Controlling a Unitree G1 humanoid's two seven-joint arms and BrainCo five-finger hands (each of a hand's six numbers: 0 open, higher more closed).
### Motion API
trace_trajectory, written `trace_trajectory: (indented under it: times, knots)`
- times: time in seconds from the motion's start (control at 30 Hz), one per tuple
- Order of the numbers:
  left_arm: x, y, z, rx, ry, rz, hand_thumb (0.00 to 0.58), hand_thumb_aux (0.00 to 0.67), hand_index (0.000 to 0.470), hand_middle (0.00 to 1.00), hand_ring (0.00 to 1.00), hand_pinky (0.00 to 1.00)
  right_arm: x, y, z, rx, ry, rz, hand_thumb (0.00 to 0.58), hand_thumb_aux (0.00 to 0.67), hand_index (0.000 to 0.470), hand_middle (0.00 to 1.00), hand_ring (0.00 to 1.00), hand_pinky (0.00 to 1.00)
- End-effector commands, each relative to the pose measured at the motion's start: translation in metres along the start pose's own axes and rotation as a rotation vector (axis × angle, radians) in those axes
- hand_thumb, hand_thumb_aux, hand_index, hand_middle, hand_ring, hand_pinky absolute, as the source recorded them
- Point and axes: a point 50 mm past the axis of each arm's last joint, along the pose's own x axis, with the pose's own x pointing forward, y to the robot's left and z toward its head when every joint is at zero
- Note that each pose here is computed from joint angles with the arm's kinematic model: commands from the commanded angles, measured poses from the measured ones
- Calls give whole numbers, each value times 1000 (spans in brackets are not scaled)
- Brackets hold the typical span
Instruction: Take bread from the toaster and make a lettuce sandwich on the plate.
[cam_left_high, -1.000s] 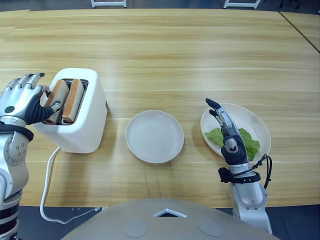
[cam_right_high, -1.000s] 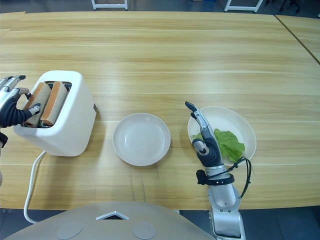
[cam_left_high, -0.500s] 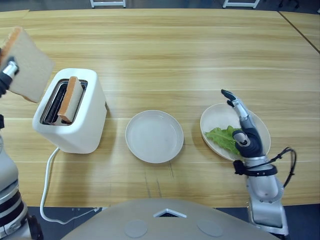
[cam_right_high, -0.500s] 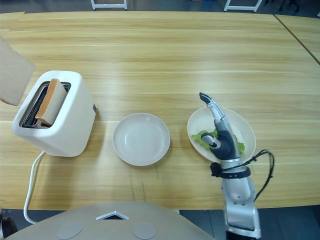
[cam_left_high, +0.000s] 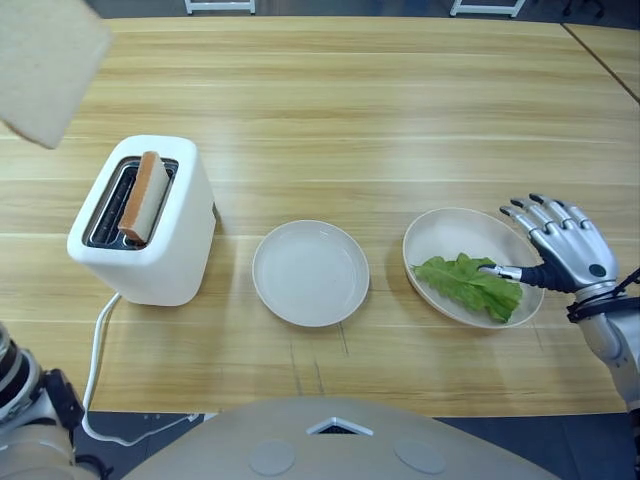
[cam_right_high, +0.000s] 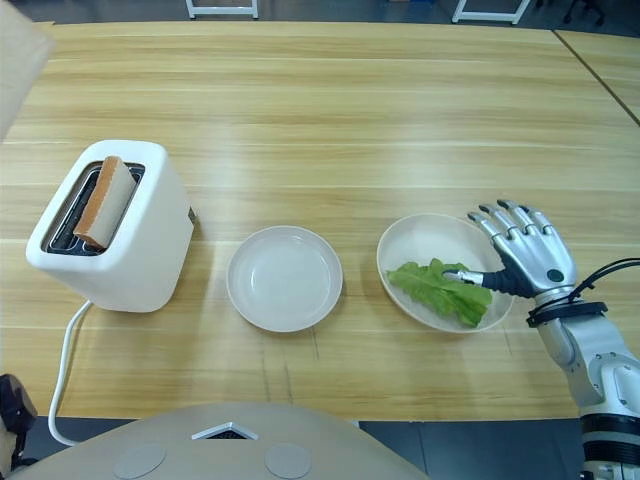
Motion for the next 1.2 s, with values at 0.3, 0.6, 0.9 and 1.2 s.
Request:
trace_trajectory:
  times: [0.3,0.6,0.9,1.2]
  knots:
    - [-47,-195,33,-505,125,-698,580,670,470,1000,1000,1000,-21,33,-6,18,-102,76,452,355,249,0,0,0]
    - [-67,-257,-5,-435,285,-868,580,670,470,1000,1000,1000,-23,38,-2,51,-132,100,580,670,470,0,0,0]
    - [-69,-287,-42,-171,316,-984,580,670,470,1000,1000,1000,-12,17,0,112,-145,-3,580,670,470,0,0,0]
    - [-92,-291,-22,110,49,-1134,580,670,470,1000,1000,1000,6,-51,20,244,-217,-251,580,670,470,0,0,0]
